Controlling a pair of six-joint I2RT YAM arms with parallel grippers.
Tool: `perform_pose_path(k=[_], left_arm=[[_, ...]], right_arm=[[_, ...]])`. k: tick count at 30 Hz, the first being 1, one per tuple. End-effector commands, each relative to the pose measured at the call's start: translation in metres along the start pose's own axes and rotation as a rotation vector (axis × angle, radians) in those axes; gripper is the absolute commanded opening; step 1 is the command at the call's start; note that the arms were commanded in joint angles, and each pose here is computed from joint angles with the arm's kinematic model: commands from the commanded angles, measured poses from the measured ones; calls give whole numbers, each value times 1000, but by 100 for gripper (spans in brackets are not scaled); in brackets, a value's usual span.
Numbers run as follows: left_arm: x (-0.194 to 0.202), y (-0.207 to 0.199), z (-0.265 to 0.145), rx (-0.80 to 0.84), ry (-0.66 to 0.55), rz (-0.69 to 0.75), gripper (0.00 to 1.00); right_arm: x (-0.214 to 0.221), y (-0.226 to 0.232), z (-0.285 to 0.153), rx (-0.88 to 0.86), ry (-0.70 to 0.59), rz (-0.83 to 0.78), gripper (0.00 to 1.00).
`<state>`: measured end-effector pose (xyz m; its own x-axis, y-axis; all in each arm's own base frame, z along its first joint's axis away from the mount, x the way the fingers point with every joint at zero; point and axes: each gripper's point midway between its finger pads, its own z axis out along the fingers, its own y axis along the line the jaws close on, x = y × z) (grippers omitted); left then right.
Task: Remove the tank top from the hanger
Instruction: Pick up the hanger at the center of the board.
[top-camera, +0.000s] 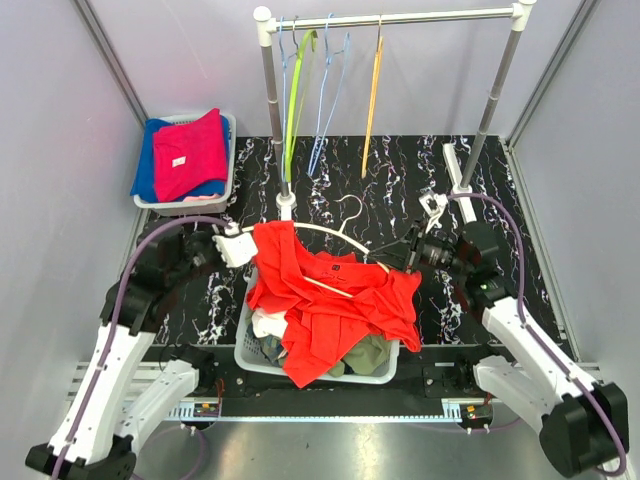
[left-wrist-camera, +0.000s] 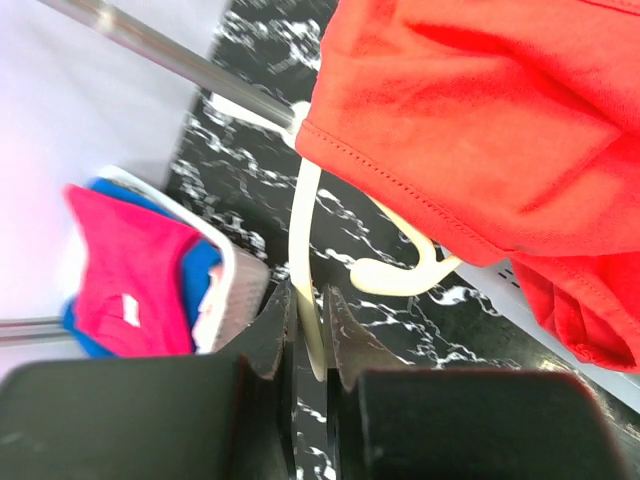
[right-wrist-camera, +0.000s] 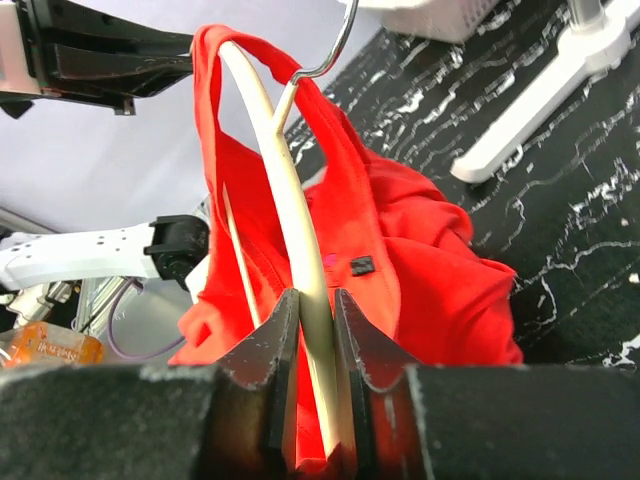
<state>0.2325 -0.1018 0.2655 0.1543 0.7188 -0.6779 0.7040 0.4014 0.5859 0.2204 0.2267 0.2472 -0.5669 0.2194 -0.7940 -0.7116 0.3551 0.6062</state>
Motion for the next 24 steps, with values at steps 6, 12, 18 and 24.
perform_pose_path(k=[6, 12, 18, 24], left_arm=[[-60, 21, -28, -79, -185, 21, 0], [-84, 27, -45, -78, -248, -31, 4], [-118, 32, -69, -36, -318, -124, 65], [-176, 38, -103, 49, -480, -263, 99]], right_arm=[[-92, 84, -25, -93, -230, -237, 16], [-123, 134, -39, -193, -277, -349, 16], [-126, 151, -46, -229, -273, -415, 15], [-124, 157, -51, -231, -257, -476, 15]])
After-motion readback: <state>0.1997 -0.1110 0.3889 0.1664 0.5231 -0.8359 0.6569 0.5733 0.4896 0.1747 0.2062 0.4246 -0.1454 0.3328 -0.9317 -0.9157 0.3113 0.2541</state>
